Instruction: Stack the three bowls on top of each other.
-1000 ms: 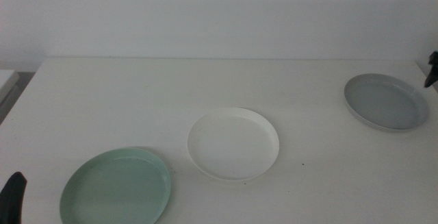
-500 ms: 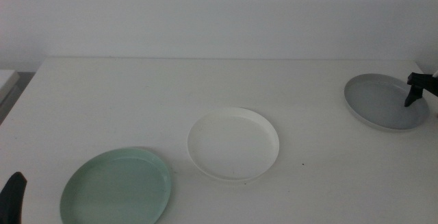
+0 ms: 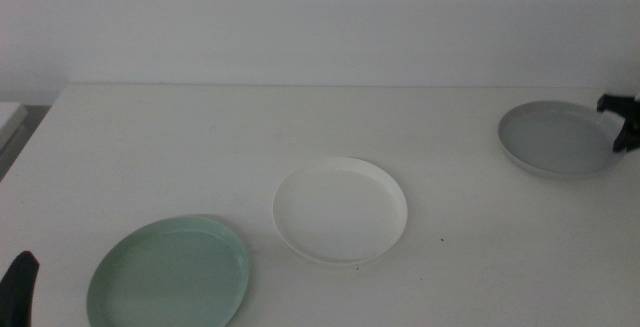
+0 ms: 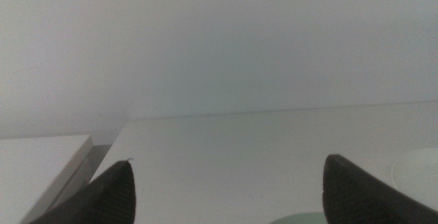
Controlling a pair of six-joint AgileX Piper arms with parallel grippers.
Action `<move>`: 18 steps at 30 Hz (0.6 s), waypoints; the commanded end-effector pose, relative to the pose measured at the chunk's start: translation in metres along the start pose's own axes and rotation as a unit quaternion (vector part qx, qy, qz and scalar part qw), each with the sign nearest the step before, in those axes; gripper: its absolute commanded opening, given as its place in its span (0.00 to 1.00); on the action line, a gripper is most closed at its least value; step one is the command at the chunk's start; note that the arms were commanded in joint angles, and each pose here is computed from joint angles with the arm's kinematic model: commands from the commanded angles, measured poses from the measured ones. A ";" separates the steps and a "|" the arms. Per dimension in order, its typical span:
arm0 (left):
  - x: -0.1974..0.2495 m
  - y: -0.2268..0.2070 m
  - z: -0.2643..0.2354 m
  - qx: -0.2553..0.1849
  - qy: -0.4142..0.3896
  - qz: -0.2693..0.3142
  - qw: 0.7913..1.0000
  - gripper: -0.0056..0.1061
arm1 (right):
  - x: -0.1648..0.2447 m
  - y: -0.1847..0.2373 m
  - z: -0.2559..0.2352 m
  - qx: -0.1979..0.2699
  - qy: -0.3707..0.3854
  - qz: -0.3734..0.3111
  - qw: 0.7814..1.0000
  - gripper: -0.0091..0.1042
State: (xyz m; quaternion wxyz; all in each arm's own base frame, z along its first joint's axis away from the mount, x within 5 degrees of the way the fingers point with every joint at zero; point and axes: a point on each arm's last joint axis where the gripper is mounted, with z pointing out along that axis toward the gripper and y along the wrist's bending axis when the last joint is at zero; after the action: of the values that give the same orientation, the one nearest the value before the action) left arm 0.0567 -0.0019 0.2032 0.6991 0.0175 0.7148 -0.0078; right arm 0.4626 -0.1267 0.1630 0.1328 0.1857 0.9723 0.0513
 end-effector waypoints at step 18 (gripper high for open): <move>-0.002 0.000 0.000 0.000 -0.008 -0.004 1.000 0.89 | 0.140 0.237 -0.106 -0.122 -0.014 -0.251 0.960 0.06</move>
State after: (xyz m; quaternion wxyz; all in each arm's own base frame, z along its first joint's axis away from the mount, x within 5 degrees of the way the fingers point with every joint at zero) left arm 0.0567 -0.0019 0.2032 0.6991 0.0175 0.7148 -0.0078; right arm 0.3963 0.1269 0.2652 0.1679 -0.0712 0.9746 0.1296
